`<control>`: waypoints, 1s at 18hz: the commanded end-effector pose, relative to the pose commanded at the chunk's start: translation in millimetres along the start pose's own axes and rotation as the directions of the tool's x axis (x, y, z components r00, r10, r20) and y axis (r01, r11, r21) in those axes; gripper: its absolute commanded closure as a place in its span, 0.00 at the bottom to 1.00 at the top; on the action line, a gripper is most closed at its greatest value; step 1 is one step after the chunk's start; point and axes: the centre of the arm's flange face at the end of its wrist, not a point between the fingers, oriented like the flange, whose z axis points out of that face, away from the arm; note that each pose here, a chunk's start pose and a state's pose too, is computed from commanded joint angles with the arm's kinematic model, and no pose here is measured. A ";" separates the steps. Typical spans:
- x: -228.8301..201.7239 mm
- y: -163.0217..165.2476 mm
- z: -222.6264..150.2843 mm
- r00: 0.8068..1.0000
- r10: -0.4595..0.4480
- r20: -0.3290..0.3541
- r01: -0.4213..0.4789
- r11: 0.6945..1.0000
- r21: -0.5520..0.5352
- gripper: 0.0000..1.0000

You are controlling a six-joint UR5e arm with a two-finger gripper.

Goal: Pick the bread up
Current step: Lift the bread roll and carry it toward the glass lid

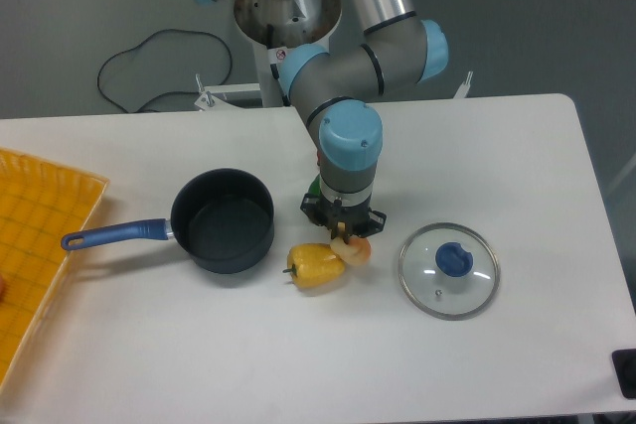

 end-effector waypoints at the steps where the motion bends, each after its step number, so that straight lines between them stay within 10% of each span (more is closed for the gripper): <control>1: -1.1 0.0 -0.7 1.000 0.002 0.001 -0.002 1.000 0.001 1.00; 9: -40.4 -22.3 -65.3 0.995 0.007 0.096 -0.016 0.996 0.085 1.00; 18: -102.9 17.1 -129.1 0.991 0.126 0.042 -0.127 0.992 0.014 1.00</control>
